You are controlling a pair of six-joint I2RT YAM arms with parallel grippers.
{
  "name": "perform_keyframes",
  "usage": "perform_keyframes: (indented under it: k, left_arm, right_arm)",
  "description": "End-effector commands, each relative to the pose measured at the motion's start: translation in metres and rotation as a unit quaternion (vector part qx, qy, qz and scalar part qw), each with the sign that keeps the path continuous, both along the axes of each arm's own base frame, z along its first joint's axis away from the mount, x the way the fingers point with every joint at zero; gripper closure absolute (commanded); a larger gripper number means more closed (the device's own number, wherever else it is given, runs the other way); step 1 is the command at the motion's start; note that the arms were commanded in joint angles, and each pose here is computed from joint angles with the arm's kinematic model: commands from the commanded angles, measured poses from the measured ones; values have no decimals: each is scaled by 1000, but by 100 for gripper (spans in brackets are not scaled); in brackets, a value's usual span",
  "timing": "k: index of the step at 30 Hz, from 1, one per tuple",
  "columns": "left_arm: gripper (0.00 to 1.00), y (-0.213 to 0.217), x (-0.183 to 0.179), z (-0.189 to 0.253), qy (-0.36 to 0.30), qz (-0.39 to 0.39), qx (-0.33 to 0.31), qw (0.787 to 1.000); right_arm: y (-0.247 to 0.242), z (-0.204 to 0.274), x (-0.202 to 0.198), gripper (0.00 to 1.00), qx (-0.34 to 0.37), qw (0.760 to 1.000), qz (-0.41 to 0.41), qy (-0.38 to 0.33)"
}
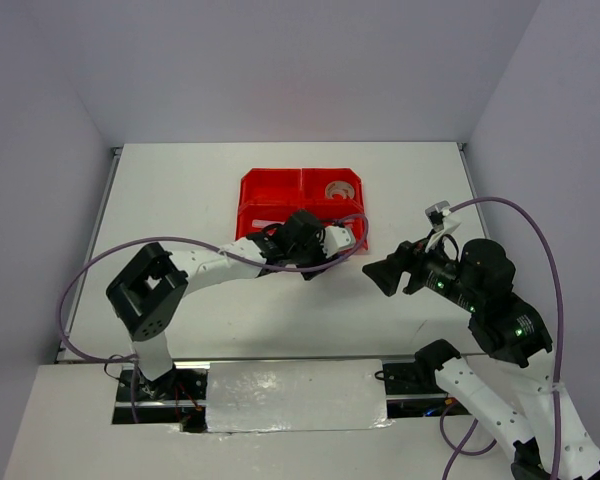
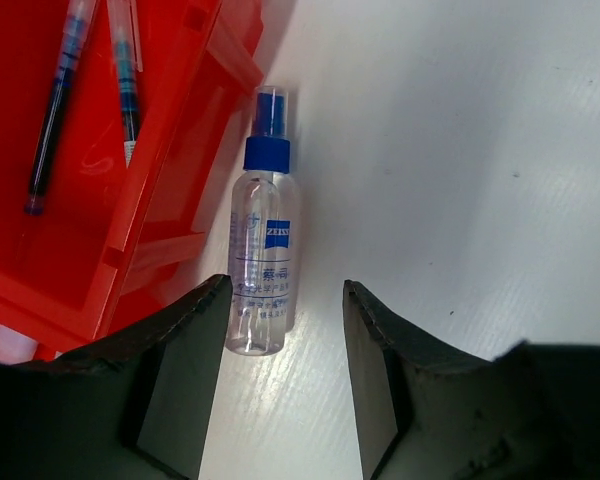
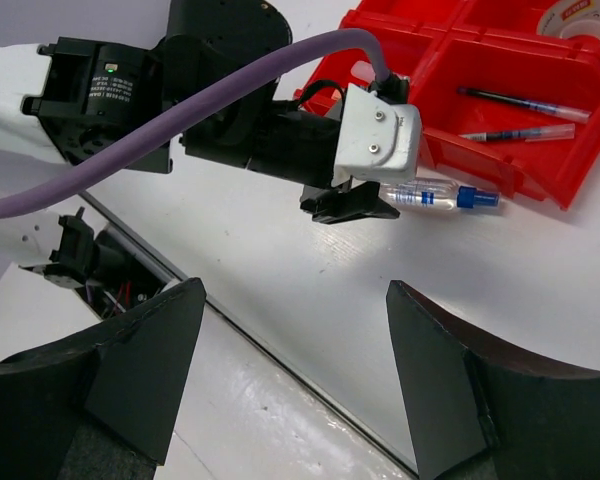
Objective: Sort the stationery into containers
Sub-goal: Move the stationery to the center of the board.
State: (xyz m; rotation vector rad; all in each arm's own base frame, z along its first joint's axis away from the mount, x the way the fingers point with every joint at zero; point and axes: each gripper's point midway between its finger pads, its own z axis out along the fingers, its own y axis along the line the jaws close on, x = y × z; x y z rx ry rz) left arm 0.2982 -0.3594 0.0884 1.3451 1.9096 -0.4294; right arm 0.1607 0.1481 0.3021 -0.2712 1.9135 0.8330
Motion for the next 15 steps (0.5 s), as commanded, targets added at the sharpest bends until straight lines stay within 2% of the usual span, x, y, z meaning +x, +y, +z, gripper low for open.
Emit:
perform_keyframes:
  k: [1, 3, 15]
  left_arm:
    - [39, -9, 12, 10, -24, -3, -8, 1000]
    - [42, -9, 12, 5, -19, -4, -3, 1000]
    - [46, -1, 11, -20, -7, 12, 17, 1000]
  right_arm:
    - [1, 3, 3, 19, -6, 1000, 5, -16]
    - [2, 4, 3, 19, -4, 1000, 7, -15]
    - [7, 12, -1, 19, 9, 999, 22, -21]
